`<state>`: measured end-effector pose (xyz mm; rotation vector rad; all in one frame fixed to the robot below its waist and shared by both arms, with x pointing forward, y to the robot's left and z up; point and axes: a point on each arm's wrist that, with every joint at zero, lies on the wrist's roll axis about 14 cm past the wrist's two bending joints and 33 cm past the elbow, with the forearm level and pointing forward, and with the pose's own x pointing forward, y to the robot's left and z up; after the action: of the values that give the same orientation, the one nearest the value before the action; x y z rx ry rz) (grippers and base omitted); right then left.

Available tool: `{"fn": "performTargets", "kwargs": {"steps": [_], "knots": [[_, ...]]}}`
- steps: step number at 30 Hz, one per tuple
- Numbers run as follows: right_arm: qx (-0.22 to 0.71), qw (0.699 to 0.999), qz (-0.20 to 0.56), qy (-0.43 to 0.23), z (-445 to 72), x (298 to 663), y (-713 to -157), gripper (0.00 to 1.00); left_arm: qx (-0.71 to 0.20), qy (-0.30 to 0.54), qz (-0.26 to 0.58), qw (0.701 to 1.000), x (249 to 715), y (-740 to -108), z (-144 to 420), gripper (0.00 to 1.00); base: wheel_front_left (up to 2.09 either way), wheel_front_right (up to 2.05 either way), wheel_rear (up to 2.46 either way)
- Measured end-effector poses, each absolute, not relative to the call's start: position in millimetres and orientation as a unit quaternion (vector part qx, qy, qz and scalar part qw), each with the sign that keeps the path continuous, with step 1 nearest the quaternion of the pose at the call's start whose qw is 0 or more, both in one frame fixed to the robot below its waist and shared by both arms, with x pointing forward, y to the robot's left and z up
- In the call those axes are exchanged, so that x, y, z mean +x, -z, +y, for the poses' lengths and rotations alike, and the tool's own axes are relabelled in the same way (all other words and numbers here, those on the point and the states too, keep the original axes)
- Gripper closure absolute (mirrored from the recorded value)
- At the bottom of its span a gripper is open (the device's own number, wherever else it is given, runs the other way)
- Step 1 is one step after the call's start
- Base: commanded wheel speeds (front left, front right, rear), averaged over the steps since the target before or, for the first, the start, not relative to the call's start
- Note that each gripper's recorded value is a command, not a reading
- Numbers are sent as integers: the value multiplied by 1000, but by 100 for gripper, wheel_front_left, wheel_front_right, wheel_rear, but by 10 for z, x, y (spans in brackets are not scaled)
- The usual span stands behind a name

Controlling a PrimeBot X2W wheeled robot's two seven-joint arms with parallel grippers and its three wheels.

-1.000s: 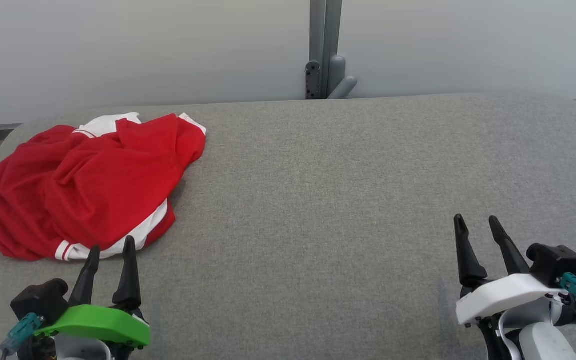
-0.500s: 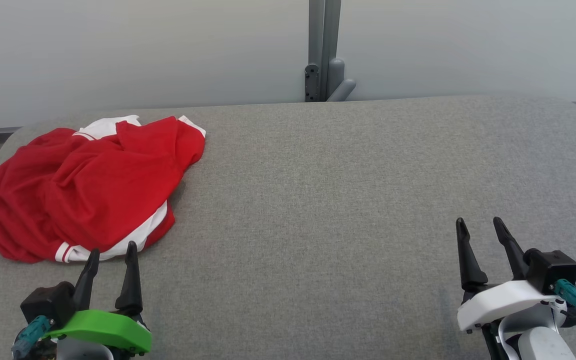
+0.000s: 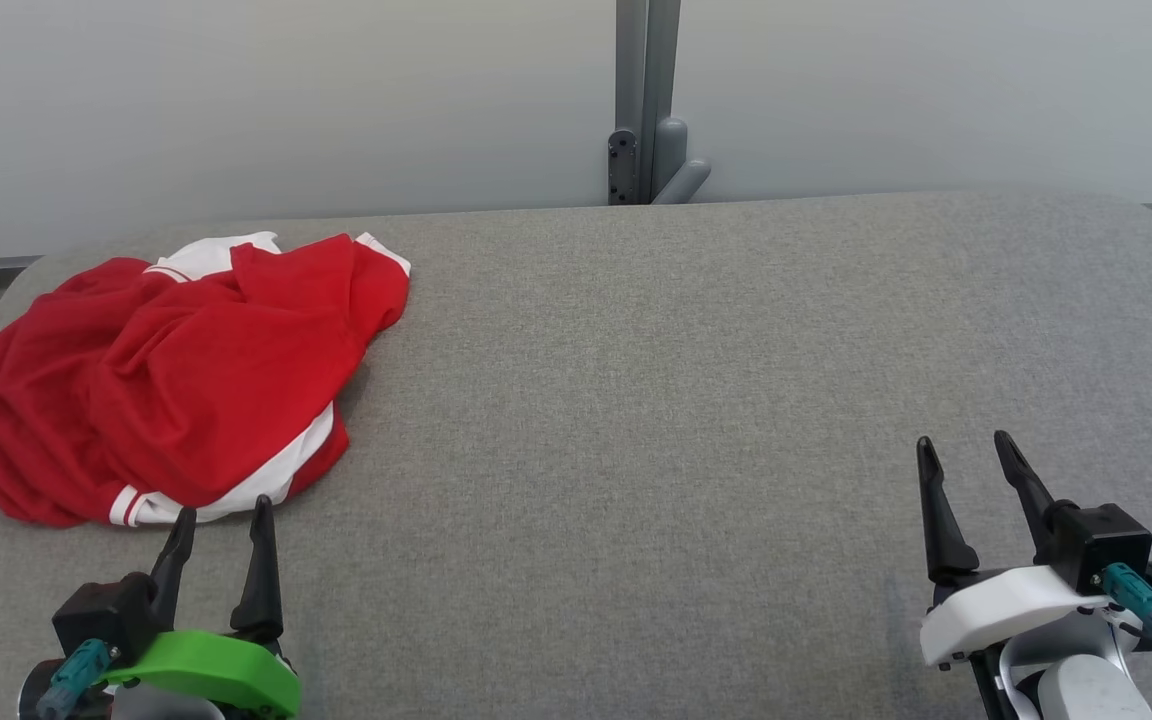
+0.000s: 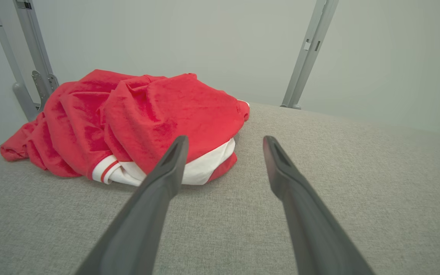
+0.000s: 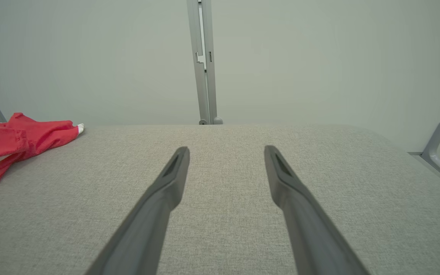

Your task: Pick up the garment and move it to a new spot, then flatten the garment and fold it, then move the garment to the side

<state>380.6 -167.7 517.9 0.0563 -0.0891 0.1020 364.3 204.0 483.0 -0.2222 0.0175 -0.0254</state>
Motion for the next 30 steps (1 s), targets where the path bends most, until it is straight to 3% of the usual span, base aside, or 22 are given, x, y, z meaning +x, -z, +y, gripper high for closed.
{"fn": "performTargets", "kwargs": {"steps": [30], "knots": [[-19,997,-48,-56,-1669,3802,-5138,0,-71,10,12,997,3613,-4756,2094,0,0,0,0]]}}
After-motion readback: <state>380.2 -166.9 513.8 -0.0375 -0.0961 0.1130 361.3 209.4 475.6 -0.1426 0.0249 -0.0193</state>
